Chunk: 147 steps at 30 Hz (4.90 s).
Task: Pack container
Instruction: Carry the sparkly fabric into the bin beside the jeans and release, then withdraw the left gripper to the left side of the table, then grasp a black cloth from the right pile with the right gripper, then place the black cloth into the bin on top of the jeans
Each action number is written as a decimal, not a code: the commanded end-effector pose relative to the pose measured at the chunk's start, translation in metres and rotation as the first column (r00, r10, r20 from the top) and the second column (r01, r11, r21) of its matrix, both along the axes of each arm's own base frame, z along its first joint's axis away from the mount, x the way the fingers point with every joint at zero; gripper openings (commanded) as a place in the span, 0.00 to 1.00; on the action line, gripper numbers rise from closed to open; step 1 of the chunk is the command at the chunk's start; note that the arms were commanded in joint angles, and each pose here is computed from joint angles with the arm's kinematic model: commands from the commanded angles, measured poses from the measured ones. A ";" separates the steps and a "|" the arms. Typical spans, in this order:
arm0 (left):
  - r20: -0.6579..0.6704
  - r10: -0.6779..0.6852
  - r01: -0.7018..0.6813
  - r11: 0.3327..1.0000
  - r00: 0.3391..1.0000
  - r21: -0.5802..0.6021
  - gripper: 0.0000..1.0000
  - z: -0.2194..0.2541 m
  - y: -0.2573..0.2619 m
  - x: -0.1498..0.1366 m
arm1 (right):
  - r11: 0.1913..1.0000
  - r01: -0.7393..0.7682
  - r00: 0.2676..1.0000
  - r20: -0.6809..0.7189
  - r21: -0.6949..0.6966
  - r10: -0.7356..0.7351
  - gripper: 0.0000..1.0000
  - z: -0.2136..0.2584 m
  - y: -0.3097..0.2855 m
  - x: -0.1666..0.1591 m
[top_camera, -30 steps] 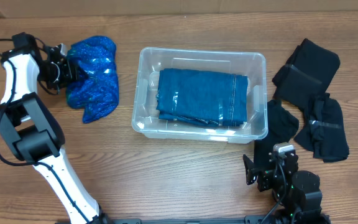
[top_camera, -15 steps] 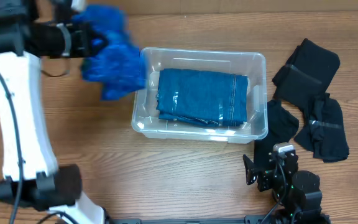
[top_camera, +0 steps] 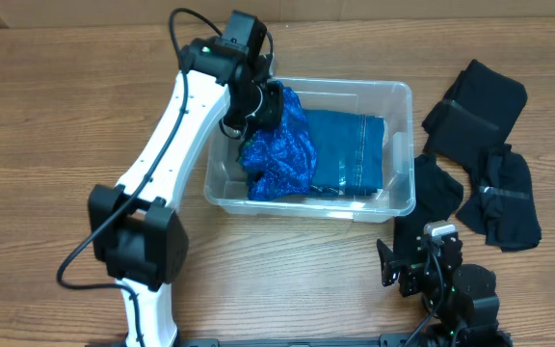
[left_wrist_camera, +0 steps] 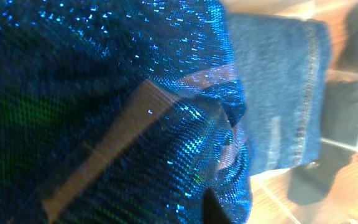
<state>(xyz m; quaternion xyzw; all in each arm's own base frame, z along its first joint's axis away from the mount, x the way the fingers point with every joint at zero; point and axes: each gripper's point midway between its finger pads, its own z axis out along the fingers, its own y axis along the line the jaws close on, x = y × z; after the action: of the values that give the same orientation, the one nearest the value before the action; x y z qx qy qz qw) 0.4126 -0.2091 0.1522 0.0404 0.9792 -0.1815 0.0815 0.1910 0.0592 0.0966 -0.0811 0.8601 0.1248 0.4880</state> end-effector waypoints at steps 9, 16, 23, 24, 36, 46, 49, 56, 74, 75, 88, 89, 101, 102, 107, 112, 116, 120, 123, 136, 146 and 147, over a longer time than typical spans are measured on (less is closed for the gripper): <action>0.116 -0.125 0.123 0.992 0.985 0.028 0.34 0.066 0.034 -0.023 | 1.000 -0.004 1.000 -0.012 0.006 0.004 1.00 -0.006 0.001 -0.001; -0.073 -0.158 0.172 0.939 0.985 0.297 0.33 -0.075 0.007 -0.006 | 1.000 -0.003 1.000 -0.013 0.006 0.003 1.00 -0.007 0.001 -0.001; -0.050 -0.149 0.157 0.930 0.988 0.332 0.50 -0.037 0.012 -0.006 | 1.000 -0.003 1.000 -0.013 0.006 0.003 1.00 -0.007 0.001 -0.001; 0.016 -0.114 0.102 0.934 0.993 0.343 0.58 -0.009 0.019 -0.005 | 1.000 -0.003 1.000 -0.012 0.006 0.003 1.00 -0.006 0.001 -0.001; 0.012 -0.062 0.055 0.953 0.998 0.298 0.58 -0.080 0.024 0.042 | 1.000 -0.003 1.000 -0.013 0.006 0.003 1.00 -0.007 0.001 -0.001; 0.366 -0.073 -0.066 0.933 0.928 0.355 1.00 0.109 0.056 0.030 | 1.000 -0.003 1.000 -0.013 0.006 0.003 1.00 -0.007 0.001 -0.001; 0.435 0.117 -0.260 0.922 0.893 0.285 1.00 0.167 0.116 0.000 | 0.999 0.035 0.999 -0.010 -0.017 -0.035 1.00 -0.007 -0.006 0.001; 0.290 0.499 -0.575 0.744 0.817 0.341 1.00 0.171 0.265 -0.070 | 0.971 0.213 0.976 0.066 -0.105 -0.207 1.00 0.003 -0.040 0.013; 0.290 0.532 -0.605 0.720 0.796 0.340 1.00 0.171 0.279 -0.072 | 0.958 0.273 0.961 -0.072 0.087 -0.267 1.00 0.175 -0.023 0.054; 0.289 0.532 -0.605 0.720 0.796 0.340 1.00 0.171 0.279 -0.073 | 0.967 0.240 0.966 -0.124 0.091 -0.228 1.00 0.183 -0.012 0.068; 0.289 0.532 -0.605 0.720 0.796 0.340 1.00 0.171 0.279 -0.073 | 0.871 0.481 0.661 -0.694 0.102 -0.284 0.04 0.046 -0.045 0.178; 0.289 0.532 -0.605 0.720 0.796 0.340 1.00 0.171 0.279 -0.073 | 0.883 0.445 0.669 -0.711 0.151 -0.216 0.04 0.044 -0.029 0.179; 0.290 0.532 -0.605 0.720 0.796 0.340 1.00 0.171 0.279 -0.072 | 0.948 0.193 0.796 -0.605 0.253 -0.001 0.13 0.053 0.020 0.209; 0.289 0.532 -0.605 0.720 0.796 0.340 1.00 0.171 0.279 -0.073 | 0.938 0.284 0.780 -0.617 0.199 -0.105 0.40 0.059 -0.007 0.206; 0.289 0.532 -0.605 0.720 0.796 0.340 1.00 0.171 0.279 -0.073 | 0.717 0.695 0.423 -0.840 0.059 -0.340 1.00 0.036 -0.106 0.128; 0.289 0.532 -0.605 0.720 0.796 0.340 1.00 0.171 0.279 -0.073 | 0.638 0.770 0.254 -0.917 0.000 -0.307 1.00 -0.039 -0.116 0.073; 0.289 0.532 -0.605 0.720 0.796 0.340 1.00 0.171 0.279 -0.073 | 0.668 0.740 0.340 -0.901 0.081 -0.268 1.00 -0.077 -0.097 0.073; 0.290 0.532 -0.605 0.720 0.796 0.340 1.00 0.171 0.279 -0.072 | 0.700 0.703 0.400 -0.885 0.128 -0.240 0.74 -0.088 -0.081 0.078; 0.290 0.532 -0.605 0.720 0.796 0.340 1.00 0.171 0.279 -0.072 | 0.703 0.694 0.425 -0.876 0.155 -0.227 0.17 -0.080 -0.079 0.086; 0.290 0.532 -0.605 0.720 0.796 0.340 1.00 0.171 0.279 -0.072 | 0.864 0.066 0.894 -0.415 0.499 0.171 0.04 0.175 0.121 0.154; 0.289 0.532 -0.605 0.720 0.796 0.340 1.00 0.171 0.279 -0.073 | 0.944 0.174 0.784 -0.619 0.280 0.039 0.68 0.052 0.156 0.190; 0.290 0.532 -0.605 0.720 0.796 0.340 1.00 0.171 0.279 -0.072 | 0.948 0.147 0.825 -0.563 0.281 0.039 0.69 0.079 0.146 0.193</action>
<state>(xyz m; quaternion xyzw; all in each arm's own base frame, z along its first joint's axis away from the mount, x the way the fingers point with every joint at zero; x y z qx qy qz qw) 0.3405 0.0688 0.3240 -0.2246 0.9496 0.0658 0.2084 0.3686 0.2241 0.1191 0.0891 0.9491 0.2676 0.1402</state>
